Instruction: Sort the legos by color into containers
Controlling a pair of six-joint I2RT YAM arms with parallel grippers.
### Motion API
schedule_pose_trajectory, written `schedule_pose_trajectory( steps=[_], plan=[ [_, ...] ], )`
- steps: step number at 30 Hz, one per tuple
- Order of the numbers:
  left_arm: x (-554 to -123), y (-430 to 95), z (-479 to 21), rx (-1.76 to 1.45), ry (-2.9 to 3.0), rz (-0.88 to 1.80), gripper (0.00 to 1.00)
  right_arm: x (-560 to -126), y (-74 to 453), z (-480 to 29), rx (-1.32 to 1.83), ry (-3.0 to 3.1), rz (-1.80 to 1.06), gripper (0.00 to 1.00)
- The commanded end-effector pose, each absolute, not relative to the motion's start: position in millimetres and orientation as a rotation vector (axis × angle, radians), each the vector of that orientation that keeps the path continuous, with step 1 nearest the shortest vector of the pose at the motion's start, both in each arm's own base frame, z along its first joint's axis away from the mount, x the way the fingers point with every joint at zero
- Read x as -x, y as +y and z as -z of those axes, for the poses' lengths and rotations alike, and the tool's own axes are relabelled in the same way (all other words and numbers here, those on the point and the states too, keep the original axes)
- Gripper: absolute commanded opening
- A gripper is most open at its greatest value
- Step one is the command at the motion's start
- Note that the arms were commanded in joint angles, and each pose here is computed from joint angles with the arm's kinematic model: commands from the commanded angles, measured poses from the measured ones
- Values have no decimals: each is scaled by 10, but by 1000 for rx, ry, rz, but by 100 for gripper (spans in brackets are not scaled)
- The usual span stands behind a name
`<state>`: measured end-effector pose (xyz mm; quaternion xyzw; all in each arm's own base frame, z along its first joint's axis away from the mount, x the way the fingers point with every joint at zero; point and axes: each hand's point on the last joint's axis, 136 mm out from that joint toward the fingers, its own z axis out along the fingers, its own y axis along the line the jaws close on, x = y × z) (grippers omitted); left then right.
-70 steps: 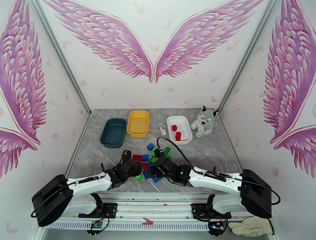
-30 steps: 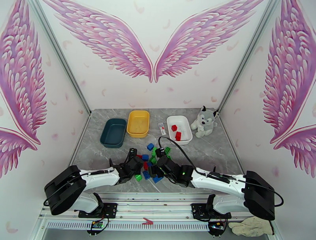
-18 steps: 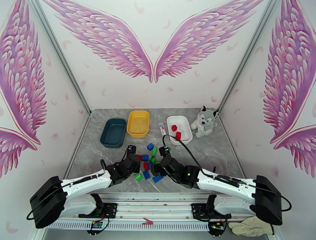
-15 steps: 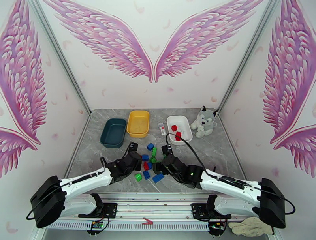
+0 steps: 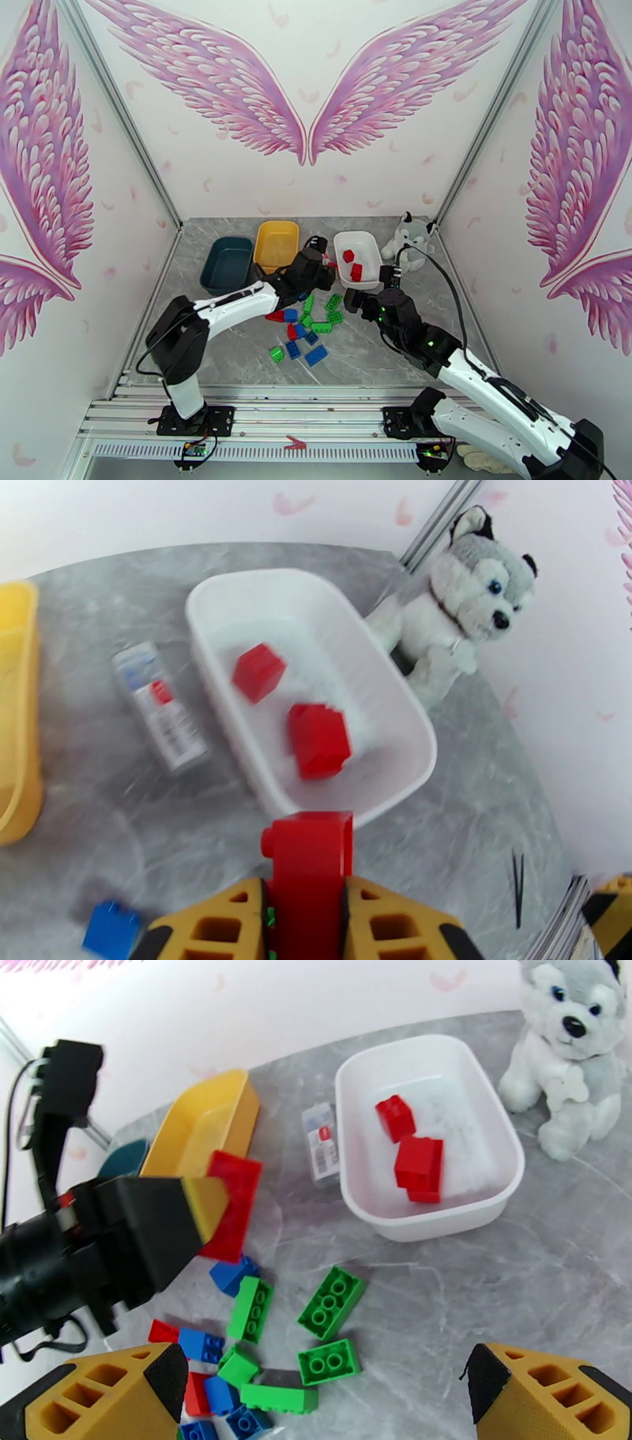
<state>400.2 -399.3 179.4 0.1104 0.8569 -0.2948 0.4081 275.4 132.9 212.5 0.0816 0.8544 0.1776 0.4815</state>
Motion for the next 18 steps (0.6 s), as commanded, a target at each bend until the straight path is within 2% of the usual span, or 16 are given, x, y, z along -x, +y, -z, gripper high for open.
schedule_pose_trajectory(
  steps=[1, 9, 11, 16, 18],
  plan=[
    [-4242, -4337, -2037, -289, 2077, 921, 8, -2664, 1274, -1976, -199, 2128, -440, 100],
    [-4775, -4627, -2026, -230, 2053, 1012, 9, -2541, 1194, -1884, -211, 2143, -447, 99],
    [-4794, -4681, -2013, -234, 2048, 1035, 13, -2508, 1153, -1875, -221, 2143, -441, 100],
    [-4740, -4756, -2055, -268, 2031, 1053, 53, -2430, 1133, -1835, -228, 2146, -467, 100],
    [-4703, -4745, -2095, -278, 2024, 1045, 62, -2404, 1127, -1797, -228, 2158, -467, 99]
  ],
)
